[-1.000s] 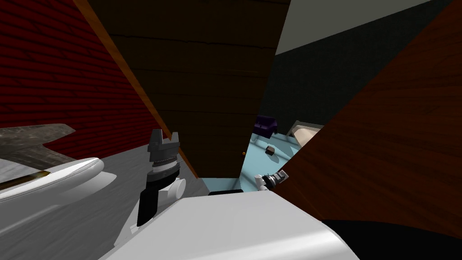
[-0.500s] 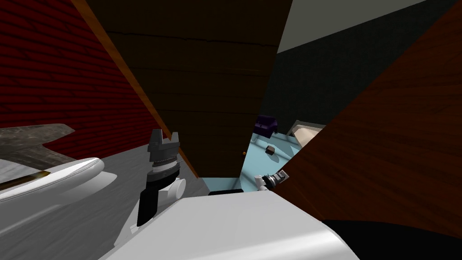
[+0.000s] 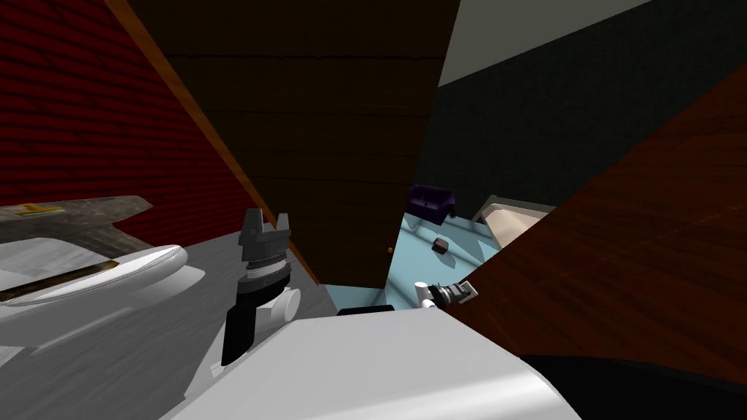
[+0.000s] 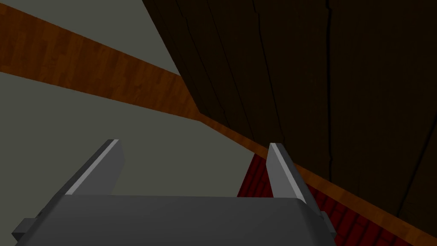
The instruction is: Push the door open
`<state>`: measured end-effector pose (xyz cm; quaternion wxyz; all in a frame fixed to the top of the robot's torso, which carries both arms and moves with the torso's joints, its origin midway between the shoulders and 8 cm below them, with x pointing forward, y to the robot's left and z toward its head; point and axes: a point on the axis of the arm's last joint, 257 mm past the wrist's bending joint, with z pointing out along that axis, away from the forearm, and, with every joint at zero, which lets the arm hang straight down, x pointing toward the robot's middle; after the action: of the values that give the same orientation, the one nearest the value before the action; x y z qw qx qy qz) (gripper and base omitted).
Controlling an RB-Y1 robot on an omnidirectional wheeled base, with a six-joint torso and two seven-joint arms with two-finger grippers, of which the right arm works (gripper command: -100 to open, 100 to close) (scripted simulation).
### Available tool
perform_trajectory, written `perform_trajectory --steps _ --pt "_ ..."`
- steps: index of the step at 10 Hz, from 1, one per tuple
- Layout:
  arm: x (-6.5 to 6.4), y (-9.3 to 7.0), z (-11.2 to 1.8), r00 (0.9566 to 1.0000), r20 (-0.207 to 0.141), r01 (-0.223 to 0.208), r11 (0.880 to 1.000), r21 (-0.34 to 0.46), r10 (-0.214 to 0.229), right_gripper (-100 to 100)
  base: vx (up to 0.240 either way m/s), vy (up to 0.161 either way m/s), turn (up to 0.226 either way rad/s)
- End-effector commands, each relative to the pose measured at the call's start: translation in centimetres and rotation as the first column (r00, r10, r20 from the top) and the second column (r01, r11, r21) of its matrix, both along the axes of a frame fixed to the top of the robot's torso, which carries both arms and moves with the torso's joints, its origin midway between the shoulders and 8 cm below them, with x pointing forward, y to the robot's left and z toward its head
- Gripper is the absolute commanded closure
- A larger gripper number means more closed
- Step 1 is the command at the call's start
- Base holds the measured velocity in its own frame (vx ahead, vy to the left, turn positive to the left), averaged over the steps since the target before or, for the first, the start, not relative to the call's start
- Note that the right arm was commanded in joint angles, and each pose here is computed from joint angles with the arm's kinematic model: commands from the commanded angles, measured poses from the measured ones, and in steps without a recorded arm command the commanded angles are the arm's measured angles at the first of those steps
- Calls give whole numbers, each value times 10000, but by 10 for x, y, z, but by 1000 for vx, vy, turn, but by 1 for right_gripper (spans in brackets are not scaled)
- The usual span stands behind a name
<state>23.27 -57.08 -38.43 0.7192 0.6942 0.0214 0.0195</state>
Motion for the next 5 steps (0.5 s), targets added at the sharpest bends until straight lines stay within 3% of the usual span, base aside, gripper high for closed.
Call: perform_trajectory --steps 1,2,3,5 --pt "-5 -5 4 9997 47 245 9996 -144 -245 100 18 -105 41" --pt "-14 -8 5 9981 71 617 9980 -131 -616 100 22 -101 93" --pt "-28 -10 4 9930 96 1176 9930 -77 -1175 100 25 -166 191" --pt "-28 -10 4 9930 96 1176 9930 -77 -1175 100 3 -110 37"
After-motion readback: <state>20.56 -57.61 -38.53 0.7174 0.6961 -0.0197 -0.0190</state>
